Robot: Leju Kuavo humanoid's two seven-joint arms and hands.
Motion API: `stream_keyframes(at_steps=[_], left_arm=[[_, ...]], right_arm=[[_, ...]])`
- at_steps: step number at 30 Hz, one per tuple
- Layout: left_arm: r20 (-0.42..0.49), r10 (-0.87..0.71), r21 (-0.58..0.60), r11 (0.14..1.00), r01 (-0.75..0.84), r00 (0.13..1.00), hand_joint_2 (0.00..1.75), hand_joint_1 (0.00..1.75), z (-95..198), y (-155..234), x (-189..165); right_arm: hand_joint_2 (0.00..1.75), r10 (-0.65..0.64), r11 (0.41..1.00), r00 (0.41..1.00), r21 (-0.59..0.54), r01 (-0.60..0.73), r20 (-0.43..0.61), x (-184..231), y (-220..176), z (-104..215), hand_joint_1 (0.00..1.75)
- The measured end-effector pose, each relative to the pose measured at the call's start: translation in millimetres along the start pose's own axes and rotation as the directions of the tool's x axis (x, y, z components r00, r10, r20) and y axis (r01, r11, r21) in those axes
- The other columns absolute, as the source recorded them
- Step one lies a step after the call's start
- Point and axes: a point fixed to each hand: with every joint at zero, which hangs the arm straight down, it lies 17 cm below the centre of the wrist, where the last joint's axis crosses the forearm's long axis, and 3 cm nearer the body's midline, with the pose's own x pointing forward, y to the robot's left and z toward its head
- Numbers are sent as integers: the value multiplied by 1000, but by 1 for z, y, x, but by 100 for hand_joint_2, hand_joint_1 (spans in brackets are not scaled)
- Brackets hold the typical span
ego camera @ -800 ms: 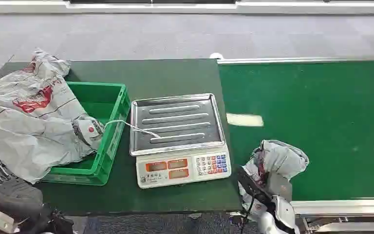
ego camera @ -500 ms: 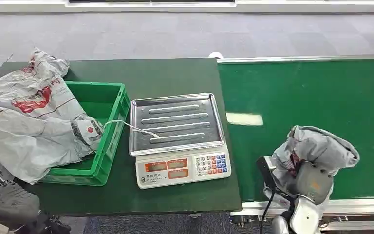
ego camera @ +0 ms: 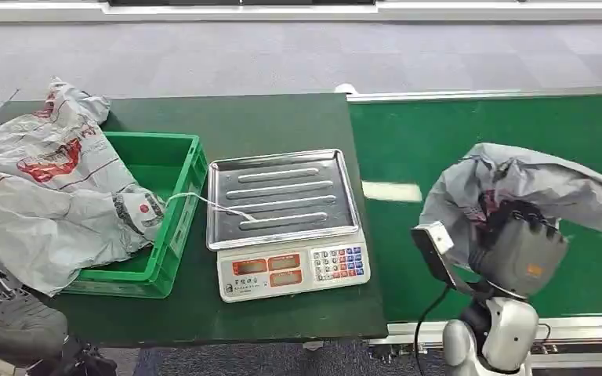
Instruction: Moved the parcel from conveyor to table for the left to box.
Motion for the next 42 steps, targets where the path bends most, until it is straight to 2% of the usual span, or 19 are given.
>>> stream_keyframes(at_steps=[4,19,20,23,26,28,30,31,32,33,34,37,42], left_arm=[[-7,-1,-4,1000,1,1000,0,0,1,-2,-4],[-15,-3,-8,1000,2,1000,0,0,2,-3,-7],[-14,0,-10,1000,0,1000,0,0,2,-4,-7],[-3,19,-14,1000,-19,1000,0,0,-2,-11,-6],[1,36,-16,999,-36,999,0,0,-5,-17,-7],[6,49,-23,999,-49,999,0,0,-5,-23,-7],[10,57,-27,998,-57,998,0,0,-8,-28,-6],[11,55,-33,998,-55,998,0,0,-9,-31,-7],[13,53,-39,998,-52,999,0,0,-11,-35,-7],[16,52,-41,998,-51,999,0,0,-13,-37,-6],[17,51,-45,998,-50,999,0,0,-14,-40,-6],[11,40,-57,998,-39,999,0,0,-14,-45,-8],[15,26,-84,996,-25,1000,0,0,-14,-51,-7]], right_arm=[[175,-34,999,999,0,34,33,19,5,-8,175],[175,-66,998,995,9,66,78,34,12,-7,175],[175,-71,997,992,-11,73,106,42,9,-12,175],[175,-84,990,947,-81,114,309,109,4,-26,175],[175,-213,969,886,-23,244,412,172,18,-34,175],[175,-377,921,823,75,383,426,207,31,-35,175],[175,-557,829,735,210,518,386,232,49,-29,175],[175,-699,715,643,329,618,312,248,66,-18,175],[175,-775,631,575,387,673,263,259,74,-11,175],[175,-820,569,522,429,701,235,269,81,-4,175],[175,-844,531,489,463,710,219,279,87,5,175],[175,-866,488,462,522,699,192,299,98,17,175],[175,-831,505,537,606,615,147,320,124,29,175]])
